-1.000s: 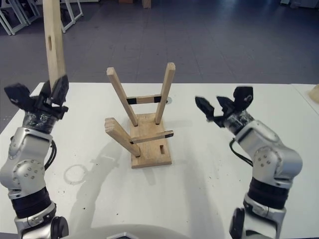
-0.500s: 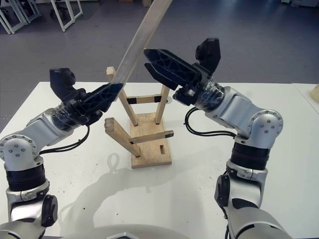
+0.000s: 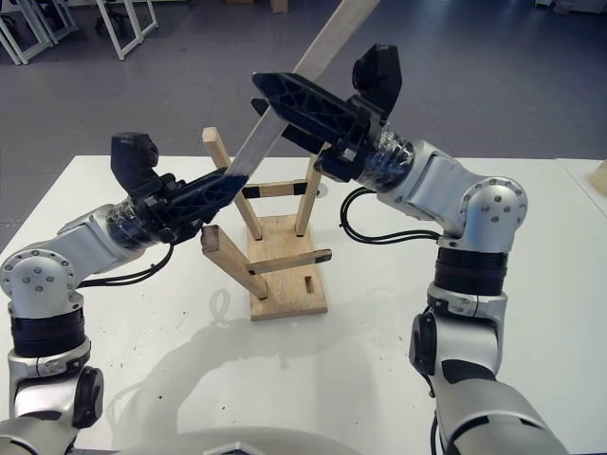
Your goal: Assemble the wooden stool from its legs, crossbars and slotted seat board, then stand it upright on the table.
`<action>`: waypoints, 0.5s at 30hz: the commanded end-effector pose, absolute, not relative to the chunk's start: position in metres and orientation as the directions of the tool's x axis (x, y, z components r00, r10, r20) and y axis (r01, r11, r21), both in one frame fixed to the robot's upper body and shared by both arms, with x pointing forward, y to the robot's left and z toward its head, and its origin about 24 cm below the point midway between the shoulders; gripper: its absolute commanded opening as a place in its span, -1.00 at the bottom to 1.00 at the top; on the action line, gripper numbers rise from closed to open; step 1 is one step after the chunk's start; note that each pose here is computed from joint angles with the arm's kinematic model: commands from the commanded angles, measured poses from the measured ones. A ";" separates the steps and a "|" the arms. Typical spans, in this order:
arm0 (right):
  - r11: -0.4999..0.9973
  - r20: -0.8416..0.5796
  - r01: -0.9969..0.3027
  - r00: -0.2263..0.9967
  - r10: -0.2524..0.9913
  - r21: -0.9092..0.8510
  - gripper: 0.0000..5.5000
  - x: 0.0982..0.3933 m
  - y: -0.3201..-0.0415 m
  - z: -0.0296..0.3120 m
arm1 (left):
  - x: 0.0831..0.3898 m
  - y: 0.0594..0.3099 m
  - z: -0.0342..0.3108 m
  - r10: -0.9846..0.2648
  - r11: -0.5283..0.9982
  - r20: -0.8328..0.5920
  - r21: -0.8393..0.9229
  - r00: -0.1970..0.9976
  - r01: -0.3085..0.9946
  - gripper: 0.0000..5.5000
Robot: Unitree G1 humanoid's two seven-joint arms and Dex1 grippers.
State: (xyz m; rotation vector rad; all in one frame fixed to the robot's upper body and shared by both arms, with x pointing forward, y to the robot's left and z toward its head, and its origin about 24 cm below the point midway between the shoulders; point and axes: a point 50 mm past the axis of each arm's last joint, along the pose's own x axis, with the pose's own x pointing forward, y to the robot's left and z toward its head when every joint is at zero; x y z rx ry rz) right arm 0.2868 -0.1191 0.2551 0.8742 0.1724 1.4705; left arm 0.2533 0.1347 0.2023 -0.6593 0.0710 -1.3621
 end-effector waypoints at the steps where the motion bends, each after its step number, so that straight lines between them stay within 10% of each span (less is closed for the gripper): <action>1: -0.113 0.374 -0.799 0.147 0.916 0.591 0.05 0.289 -0.117 0.261 | 0.255 0.134 0.203 -0.927 0.077 0.292 -0.463 0.234 0.883 -0.26; 8: -0.102 0.359 -0.802 0.146 0.922 0.589 -0.19 0.288 -0.118 0.260 | 0.254 0.133 0.200 -0.936 0.097 0.263 -0.442 0.232 0.892 -0.26; 15: 0.013 0.347 -0.813 0.263 0.900 0.582 -0.26 0.299 -0.130 0.259 | 0.266 0.141 0.218 -0.911 0.096 0.331 -0.412 0.247 0.906 0.25</action>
